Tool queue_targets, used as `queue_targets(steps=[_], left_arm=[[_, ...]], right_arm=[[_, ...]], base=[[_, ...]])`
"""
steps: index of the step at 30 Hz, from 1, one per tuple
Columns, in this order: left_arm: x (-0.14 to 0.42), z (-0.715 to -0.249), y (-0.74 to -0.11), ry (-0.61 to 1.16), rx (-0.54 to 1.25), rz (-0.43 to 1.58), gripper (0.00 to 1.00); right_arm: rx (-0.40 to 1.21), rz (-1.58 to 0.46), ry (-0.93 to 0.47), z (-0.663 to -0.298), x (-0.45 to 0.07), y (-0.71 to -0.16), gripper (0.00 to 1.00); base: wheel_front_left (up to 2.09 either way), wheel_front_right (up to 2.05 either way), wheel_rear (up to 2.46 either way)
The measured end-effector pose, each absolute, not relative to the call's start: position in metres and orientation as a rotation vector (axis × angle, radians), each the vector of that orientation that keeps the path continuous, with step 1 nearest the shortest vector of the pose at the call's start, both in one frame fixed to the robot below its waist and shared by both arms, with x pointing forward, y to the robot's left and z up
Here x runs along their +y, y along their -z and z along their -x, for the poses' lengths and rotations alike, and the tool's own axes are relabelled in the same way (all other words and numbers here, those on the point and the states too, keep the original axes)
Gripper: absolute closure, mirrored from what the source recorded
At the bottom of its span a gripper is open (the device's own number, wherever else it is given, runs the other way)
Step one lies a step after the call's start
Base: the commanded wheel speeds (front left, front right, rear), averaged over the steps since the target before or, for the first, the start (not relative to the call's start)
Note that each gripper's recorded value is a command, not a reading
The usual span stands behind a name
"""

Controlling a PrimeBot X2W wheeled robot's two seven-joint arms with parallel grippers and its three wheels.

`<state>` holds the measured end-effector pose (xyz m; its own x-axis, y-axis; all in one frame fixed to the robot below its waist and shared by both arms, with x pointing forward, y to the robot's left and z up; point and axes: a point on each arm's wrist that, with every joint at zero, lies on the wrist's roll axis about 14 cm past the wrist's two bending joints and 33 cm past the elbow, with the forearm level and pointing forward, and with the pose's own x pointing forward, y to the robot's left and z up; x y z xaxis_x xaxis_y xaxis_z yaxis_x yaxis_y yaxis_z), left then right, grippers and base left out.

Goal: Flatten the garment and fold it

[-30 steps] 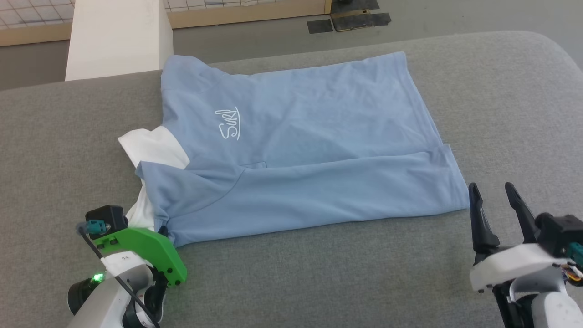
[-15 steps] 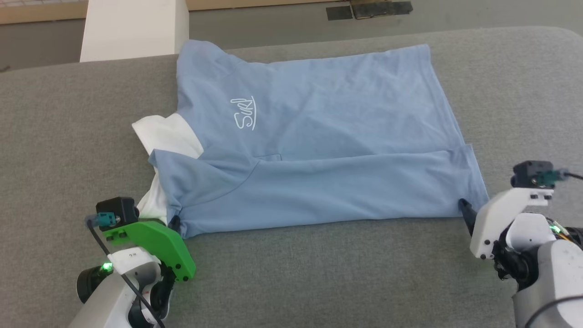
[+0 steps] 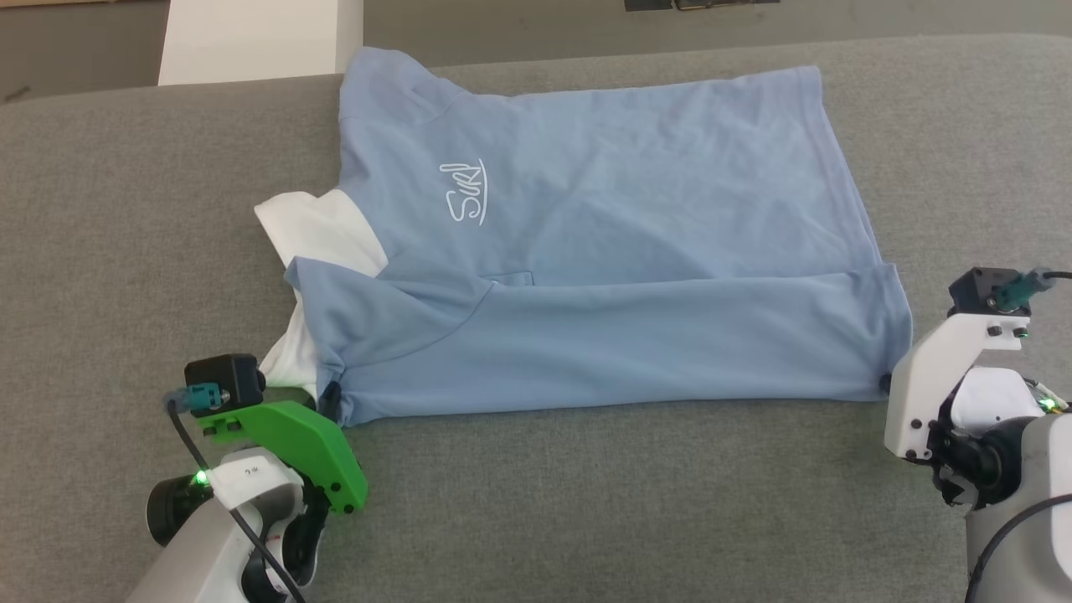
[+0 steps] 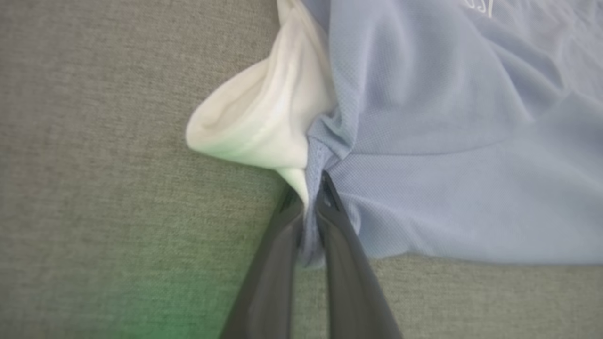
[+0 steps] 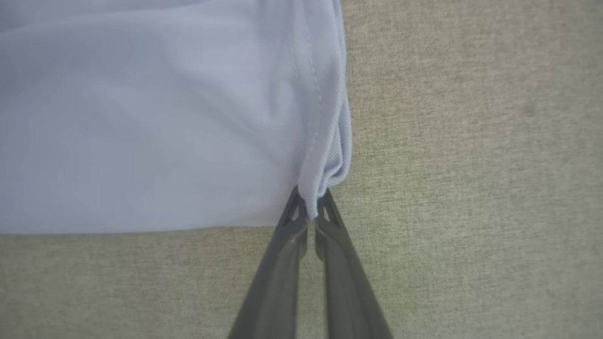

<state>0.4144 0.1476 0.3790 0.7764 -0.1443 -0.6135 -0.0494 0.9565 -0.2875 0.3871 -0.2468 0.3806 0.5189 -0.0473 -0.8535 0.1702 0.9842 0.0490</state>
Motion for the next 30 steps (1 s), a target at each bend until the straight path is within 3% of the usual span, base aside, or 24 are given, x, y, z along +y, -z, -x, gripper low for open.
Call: queue_targets(steps=[9,14,20,30], left_arm=[[0.155,-0.414,-0.405,0.05,0.535,0.256,1.0],[0.166,-0.396,-0.422,0.025,0.483,0.236,1.0],[0.177,-0.359,-0.423,-0.013,0.53,0.21,1.0],[0.183,-0.303,-0.381,-0.059,0.775,0.191,1.0]], right_arm=[[0.716,-0.127,0.142,-0.396,-0.254,-0.415,1.0],[0.624,-0.132,0.141,-0.379,-0.253,-0.429,1.0],[0.649,-0.143,0.154,-0.347,-0.254,-0.425,1.0],[0.9,-0.207,0.162,-0.289,-0.249,-0.378,1.0]], base=[[0.0,0.0,0.0],[0.0,0.0,0.0],[0.0,0.0,0.0],[0.0,0.0,0.0]])
